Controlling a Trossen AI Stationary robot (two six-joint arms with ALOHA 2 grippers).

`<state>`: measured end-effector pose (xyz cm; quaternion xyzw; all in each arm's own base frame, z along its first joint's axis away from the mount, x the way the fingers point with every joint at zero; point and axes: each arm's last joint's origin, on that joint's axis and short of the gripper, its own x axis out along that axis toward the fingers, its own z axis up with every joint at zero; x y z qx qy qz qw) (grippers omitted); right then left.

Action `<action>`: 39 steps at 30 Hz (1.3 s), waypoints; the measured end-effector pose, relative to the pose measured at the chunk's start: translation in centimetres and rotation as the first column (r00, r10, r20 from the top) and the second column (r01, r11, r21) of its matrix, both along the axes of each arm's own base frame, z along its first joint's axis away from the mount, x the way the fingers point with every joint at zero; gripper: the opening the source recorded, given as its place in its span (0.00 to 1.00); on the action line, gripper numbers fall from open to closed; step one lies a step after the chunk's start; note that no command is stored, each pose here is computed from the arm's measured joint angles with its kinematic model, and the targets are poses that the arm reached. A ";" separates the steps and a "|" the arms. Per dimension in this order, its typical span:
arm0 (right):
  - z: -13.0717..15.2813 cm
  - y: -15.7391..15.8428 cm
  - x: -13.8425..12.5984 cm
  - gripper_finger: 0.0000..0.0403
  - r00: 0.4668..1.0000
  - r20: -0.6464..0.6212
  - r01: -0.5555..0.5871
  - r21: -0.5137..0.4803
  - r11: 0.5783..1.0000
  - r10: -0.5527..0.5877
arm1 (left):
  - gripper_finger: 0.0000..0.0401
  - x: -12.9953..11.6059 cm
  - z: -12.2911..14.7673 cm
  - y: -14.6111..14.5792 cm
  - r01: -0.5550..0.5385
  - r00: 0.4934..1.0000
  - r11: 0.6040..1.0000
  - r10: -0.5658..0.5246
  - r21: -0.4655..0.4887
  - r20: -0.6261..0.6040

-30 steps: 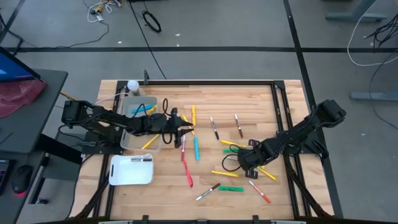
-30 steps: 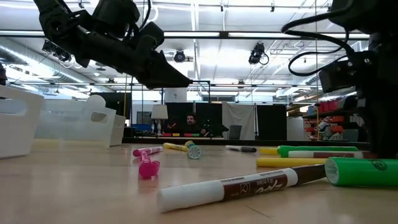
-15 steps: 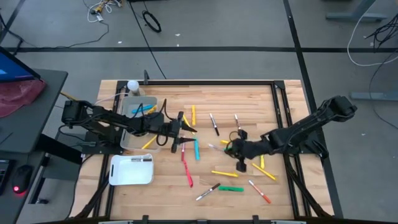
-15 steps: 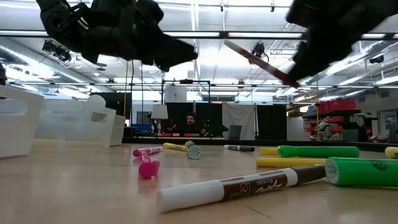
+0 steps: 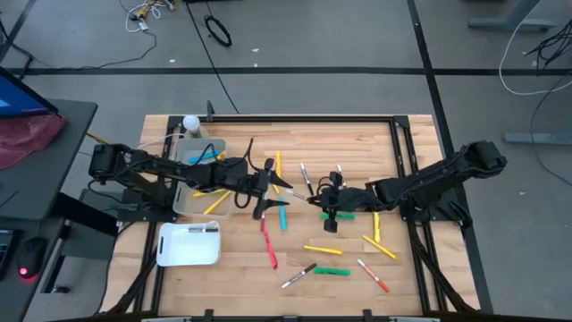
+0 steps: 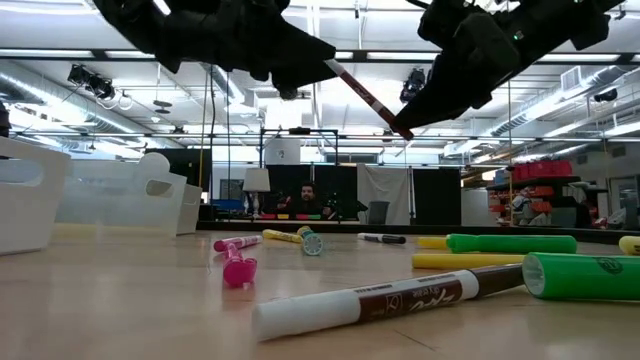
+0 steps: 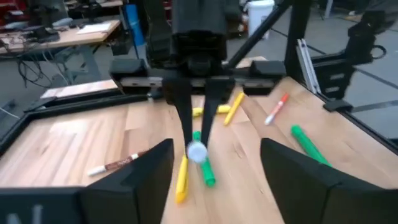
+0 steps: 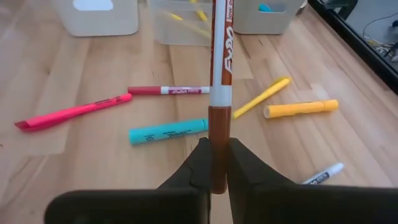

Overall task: Pick & Place Markers
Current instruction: Put the brown marker into the white bin

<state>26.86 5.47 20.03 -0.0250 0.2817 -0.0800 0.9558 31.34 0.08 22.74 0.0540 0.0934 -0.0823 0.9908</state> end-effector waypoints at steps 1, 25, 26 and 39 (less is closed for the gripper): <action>0.0 0.0 0.0 0.05 1.000 0.000 0.000 -0.002 1.000 0.000 | 0.58 0.1 0.1 0.0 -0.002 1.000 1.000 0.002 0.000 0.000; 0.8 0.2 0.2 0.22 0.997 0.062 -0.042 0.029 0.999 0.040 | 0.09 -0.8 1.8 -0.1 0.032 0.999 0.999 -0.032 -0.017 0.005; 1.0 0.2 0.2 0.25 0.996 0.071 -0.047 0.024 0.999 0.045 | 0.09 -1.4 2.3 -0.1 0.031 0.999 0.999 -0.031 -0.018 -0.014; 2.2 -0.6 0.7 0.36 0.981 0.155 -0.091 -0.144 0.985 0.114 | 0.09 -11.4 10.9 -7.1 -0.250 0.908 0.965 0.207 -0.075 -0.363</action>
